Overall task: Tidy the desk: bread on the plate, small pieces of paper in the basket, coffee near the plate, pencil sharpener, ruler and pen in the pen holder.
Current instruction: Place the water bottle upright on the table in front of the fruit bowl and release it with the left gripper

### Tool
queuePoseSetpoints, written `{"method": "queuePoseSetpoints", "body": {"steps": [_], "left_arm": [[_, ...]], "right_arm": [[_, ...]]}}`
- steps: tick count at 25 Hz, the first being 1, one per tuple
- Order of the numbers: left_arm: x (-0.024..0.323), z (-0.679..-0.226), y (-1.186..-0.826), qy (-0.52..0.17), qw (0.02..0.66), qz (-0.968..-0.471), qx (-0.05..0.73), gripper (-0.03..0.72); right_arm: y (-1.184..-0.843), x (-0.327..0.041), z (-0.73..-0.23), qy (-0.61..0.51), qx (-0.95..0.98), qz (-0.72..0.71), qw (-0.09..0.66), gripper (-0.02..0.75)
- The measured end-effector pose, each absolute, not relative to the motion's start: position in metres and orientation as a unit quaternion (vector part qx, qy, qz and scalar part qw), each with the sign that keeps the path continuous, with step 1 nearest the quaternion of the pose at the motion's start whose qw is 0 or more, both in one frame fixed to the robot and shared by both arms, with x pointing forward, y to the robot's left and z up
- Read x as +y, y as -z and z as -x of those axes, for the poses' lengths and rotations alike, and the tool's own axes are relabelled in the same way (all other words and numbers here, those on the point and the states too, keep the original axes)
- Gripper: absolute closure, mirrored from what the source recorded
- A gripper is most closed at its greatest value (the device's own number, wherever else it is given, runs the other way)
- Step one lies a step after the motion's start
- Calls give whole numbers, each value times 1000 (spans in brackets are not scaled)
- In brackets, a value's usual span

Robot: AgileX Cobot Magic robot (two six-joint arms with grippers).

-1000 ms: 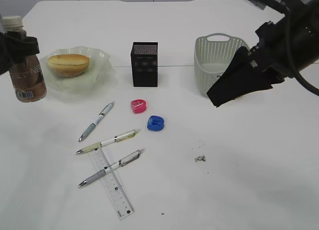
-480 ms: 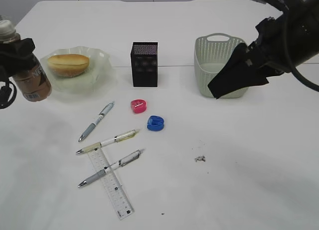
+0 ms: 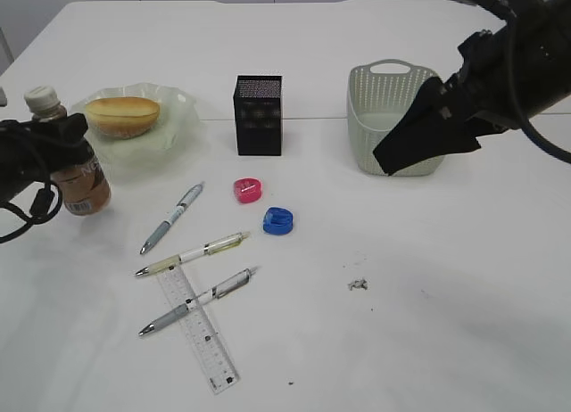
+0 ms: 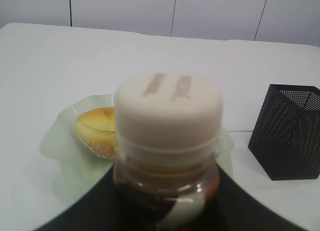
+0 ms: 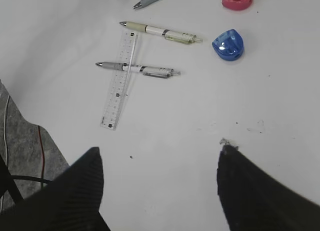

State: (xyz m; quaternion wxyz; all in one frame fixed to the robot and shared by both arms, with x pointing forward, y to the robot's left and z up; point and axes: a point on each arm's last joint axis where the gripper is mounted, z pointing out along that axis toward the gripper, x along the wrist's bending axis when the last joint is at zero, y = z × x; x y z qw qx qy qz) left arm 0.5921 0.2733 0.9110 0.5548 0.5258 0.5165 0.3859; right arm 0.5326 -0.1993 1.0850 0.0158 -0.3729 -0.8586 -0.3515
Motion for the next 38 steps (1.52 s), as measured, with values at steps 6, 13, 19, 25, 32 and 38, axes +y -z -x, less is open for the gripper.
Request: {"method": "queuePoseSetpoints", "body": {"steps": [6,13,19,25,32,38], "left_arm": [[273,-608,-901,-387,555,-525,516,452],[272,-619,-893,-388,553,-527,515,452],[271,-620,-890,-389,547,-538,509,452],[271,-620,-887,-384,540,-549,509,452],[266,-618,-887,-377,543,-574,484,435],[265,-618,-886,-373,541,-580,482,377]], "right_arm": [[-1085,-199,-534,353,-857,375,10,218],[-1086,-200,-536,357,-855,375,-2,218],[-1086,-200,-537,358,-856,374,-8,218],[-1086,-200,-537,359,-856,372,-9,218],[-1086,-200,-537,359,-856,371,-11,218],[-1086,-200,-537,359,-857,370,-11,218]]}}
